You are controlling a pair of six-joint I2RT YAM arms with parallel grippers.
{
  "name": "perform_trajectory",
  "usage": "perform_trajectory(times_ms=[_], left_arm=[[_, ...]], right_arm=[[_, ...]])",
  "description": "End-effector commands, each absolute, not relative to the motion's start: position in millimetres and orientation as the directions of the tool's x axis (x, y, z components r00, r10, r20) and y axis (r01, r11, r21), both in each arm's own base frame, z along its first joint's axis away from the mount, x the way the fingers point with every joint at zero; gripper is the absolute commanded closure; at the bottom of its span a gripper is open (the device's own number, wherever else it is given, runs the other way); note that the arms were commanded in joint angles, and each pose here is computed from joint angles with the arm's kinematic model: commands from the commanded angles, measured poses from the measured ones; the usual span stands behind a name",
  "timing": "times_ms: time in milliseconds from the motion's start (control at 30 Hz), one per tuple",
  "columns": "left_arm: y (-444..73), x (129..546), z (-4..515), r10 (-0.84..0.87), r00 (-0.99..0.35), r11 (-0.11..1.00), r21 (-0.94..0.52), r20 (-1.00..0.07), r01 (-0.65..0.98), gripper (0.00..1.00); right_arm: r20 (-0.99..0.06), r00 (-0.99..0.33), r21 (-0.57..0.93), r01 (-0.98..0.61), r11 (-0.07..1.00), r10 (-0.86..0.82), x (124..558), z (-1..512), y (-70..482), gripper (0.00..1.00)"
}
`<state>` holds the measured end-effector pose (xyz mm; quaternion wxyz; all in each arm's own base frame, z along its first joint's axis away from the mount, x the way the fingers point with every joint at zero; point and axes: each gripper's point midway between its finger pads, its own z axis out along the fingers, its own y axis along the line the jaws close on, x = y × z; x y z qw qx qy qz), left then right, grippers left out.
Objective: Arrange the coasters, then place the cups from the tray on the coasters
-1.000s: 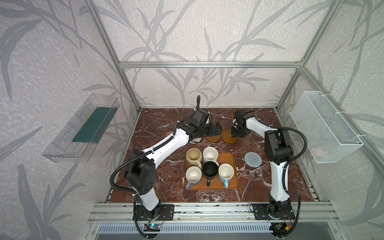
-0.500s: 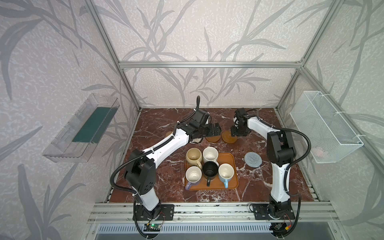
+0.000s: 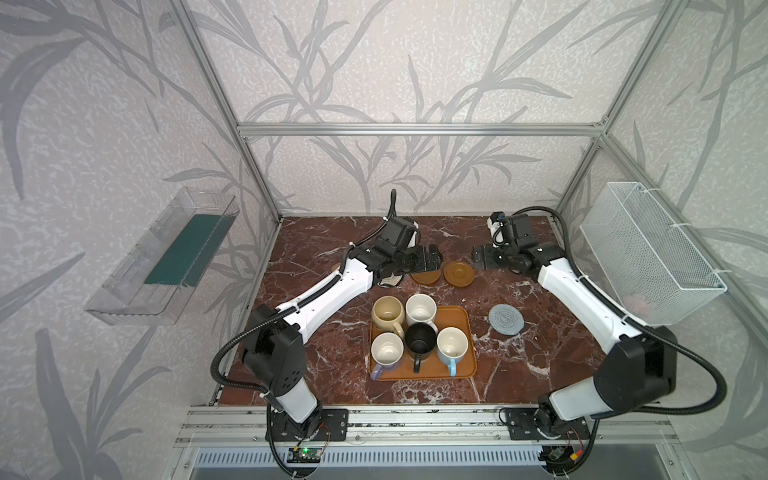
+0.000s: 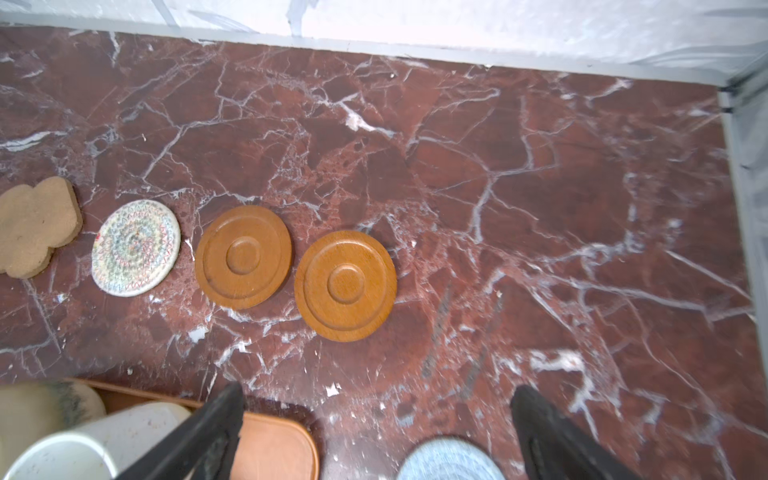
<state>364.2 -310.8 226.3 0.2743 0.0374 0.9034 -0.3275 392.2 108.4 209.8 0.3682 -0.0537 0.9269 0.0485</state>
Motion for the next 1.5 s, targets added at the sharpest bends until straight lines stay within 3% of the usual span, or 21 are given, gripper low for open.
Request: perform_trajectory(times_ms=[0, 233, 533, 933, 1233, 1467], left_arm=[[-322.5, 346.1, 263.8, -0.083, -0.837, 0.7, -0.629, -0.542, 0.338, 0.01], [-337.1, 319.5, 257.0, 0.005, -0.847, 0.68, -0.619, -0.532, 0.393, 0.01], [-355.7, 290.7, 239.7, 0.108, -0.856, 0.687, -0.585, -0.505, 0.432, 0.01], [-365.8, 285.2, 234.5, 0.132, -0.861, 0.675, -0.592, -0.491, 0.441, 0.01], [-368.8, 288.8, 230.5, 0.139, -0.861, 0.679, -0.586, -0.49, 0.443, 0.01], [-372.2, 291.1, 223.7, 0.144, -0.865, 0.679, -0.587, -0.481, 0.44, 0.01]], right_arm=[[-0.719, -0.694, 0.02, -0.093, 0.995, -0.05, 374.3, 207.3, 91.8, 0.01], [-0.64, -0.764, 0.156, -0.018, 0.988, 0.087, 327.1, 168.0, 81.5, 0.01], [-0.485, -0.856, 0.206, 0.088, 0.975, 0.18, 288.7, 98.1, 77.7, 0.01], [-0.281, -0.944, 0.127, 0.142, 0.982, 0.173, 275.2, 42.6, 69.0, 0.24], [-0.172, -0.964, 0.114, 0.185, 0.976, 0.202, 268.7, 19.5, 64.6, 0.35], [-0.13, -0.97, 0.098, 0.193, 0.976, 0.205, 272.9, 9.5, 65.7, 0.36]])
